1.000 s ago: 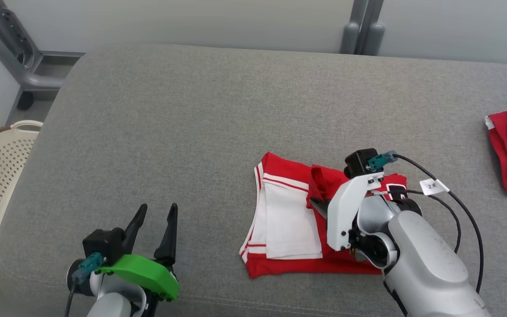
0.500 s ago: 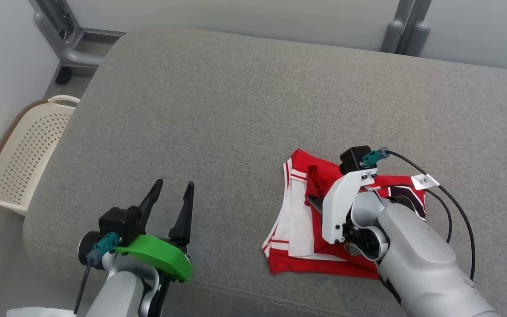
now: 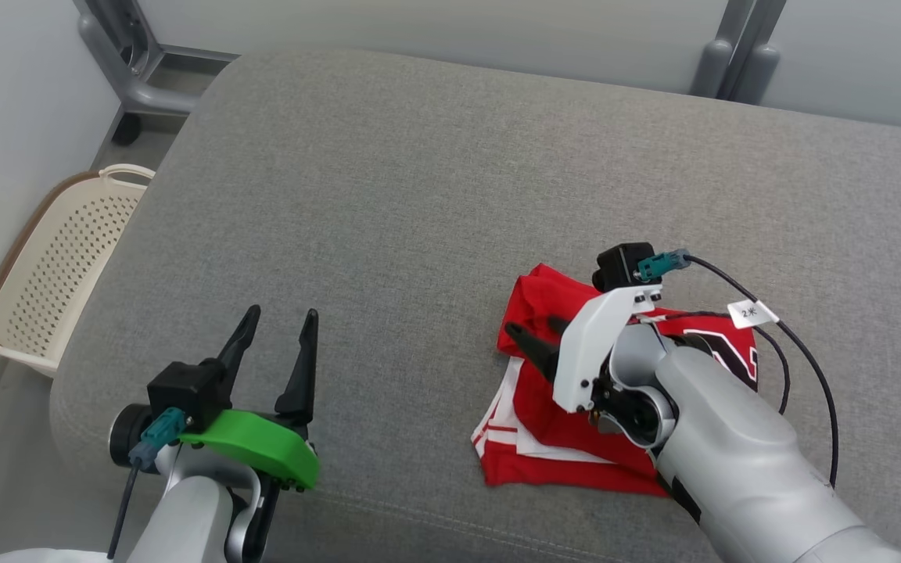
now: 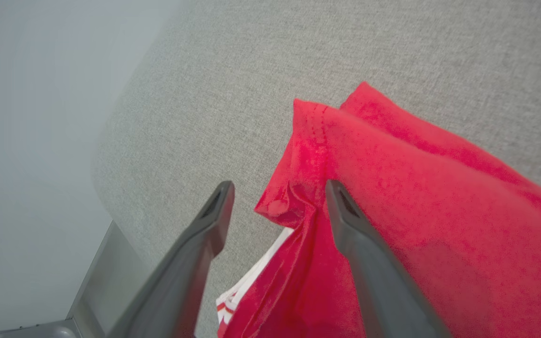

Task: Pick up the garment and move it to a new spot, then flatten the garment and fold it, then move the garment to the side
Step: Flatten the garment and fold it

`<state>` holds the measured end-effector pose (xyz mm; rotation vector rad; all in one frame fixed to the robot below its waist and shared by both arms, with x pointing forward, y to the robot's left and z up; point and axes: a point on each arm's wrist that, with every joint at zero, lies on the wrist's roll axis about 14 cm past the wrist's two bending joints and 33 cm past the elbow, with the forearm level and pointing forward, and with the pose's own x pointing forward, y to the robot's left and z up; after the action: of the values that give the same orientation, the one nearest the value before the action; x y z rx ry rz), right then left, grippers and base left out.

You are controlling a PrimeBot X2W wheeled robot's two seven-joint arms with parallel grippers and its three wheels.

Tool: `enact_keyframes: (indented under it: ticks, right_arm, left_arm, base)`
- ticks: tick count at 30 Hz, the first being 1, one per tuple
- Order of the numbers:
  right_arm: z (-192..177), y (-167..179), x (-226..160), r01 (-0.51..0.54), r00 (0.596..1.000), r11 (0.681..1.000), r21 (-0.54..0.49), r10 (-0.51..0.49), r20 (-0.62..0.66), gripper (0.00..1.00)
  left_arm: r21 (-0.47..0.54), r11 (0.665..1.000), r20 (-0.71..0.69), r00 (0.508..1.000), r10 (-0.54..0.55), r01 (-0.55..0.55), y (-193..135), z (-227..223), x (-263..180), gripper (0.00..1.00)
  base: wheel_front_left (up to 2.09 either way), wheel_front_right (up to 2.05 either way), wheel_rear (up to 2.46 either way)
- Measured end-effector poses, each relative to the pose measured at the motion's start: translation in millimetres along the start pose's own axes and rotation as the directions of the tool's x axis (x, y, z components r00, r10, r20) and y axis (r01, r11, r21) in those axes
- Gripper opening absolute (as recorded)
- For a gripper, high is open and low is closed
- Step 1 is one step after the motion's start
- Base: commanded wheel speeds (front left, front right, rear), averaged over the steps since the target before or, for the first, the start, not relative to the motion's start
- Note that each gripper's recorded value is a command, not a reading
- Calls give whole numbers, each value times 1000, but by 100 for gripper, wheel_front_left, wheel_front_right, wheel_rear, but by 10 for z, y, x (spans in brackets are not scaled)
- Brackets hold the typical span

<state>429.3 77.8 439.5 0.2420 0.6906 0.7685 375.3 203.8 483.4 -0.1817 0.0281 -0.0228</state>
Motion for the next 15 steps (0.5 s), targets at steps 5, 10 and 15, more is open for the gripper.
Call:
enact_keyframes:
  ticks: [5,10,15]
  right_arm:
    - [330,-29,-71,9,994,1000,8,-10,113,100]
    - [480,-196,-205,62,985,998,23,-65,161,100]
    - [552,-750,-525,232,954,972,23,-232,189,100]
  left_arm:
    - [-6,1000,1,1000,12,-12,37,-1,-6,100]
    - [-22,1000,-8,1000,-9,9,-49,-49,-11,100]
    - [-35,998,-16,999,-45,44,-178,-88,9,100]
  base:
    - [0,0,0]
    - [0,0,0]
    - [0,0,0]
